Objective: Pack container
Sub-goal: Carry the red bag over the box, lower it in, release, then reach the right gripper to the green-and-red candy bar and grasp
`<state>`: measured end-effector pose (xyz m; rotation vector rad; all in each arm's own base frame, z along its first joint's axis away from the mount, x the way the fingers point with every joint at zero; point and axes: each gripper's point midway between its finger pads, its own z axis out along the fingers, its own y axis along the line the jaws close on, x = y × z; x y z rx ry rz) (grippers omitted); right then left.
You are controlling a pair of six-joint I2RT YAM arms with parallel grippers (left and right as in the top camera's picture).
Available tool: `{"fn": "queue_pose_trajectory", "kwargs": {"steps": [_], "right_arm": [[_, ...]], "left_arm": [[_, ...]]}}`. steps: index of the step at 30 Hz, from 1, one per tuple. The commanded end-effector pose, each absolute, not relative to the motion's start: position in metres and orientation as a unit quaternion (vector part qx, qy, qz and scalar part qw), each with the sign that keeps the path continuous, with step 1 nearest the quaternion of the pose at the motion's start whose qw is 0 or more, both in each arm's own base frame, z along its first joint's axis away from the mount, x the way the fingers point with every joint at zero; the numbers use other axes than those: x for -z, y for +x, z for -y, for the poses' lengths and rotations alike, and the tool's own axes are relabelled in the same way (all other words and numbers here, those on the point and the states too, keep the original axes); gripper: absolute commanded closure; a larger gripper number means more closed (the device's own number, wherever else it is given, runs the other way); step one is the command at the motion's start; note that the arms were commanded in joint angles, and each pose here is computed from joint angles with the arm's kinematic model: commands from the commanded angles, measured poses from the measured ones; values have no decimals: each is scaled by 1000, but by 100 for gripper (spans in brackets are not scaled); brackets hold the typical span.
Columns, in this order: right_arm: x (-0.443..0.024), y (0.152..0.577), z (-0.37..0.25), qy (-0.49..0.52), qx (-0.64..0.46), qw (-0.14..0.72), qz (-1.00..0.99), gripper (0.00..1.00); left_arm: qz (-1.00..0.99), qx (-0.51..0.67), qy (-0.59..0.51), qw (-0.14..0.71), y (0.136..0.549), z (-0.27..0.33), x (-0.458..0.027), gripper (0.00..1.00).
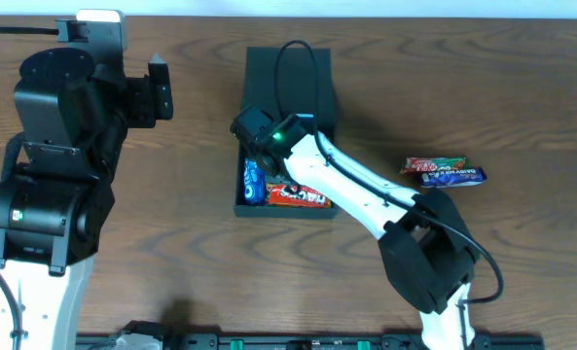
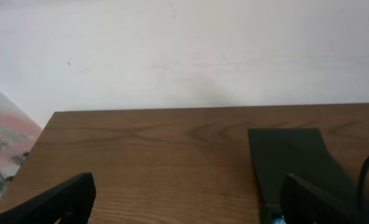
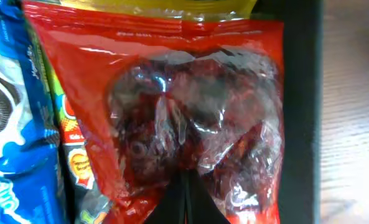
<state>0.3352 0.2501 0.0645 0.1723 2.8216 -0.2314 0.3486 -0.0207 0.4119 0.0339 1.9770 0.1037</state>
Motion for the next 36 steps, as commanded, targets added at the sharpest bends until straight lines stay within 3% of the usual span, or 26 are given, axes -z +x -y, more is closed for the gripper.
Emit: {"fn": "queue_pose_trajectory", "kwargs": {"steps": [1,8,16,25,31,36], "right_arm": [[-38,322,-238,52,88,108,-989,98],[-42,320,-236,10,97,98,-990,98],[-116,344,-250,-20,83,132,-988,98],[-107,351,-266,-62,42,131,-989,98],[-147,382,-201,21,37,156,-987,99],[-166,396,-98,186,47,136,-972,98]], "left_arm": [[-825,-38,14,563,344,21,-424,5],[-825,-38,14,563,344,21,-424,5],[-825,-38,14,563,344,21,-424,5],[-822,-37,13,568,345,21,-426,5],[-822,-37,13,568,345,21,-426,5],[-822,-37,13,568,345,21,-426,5]]}}
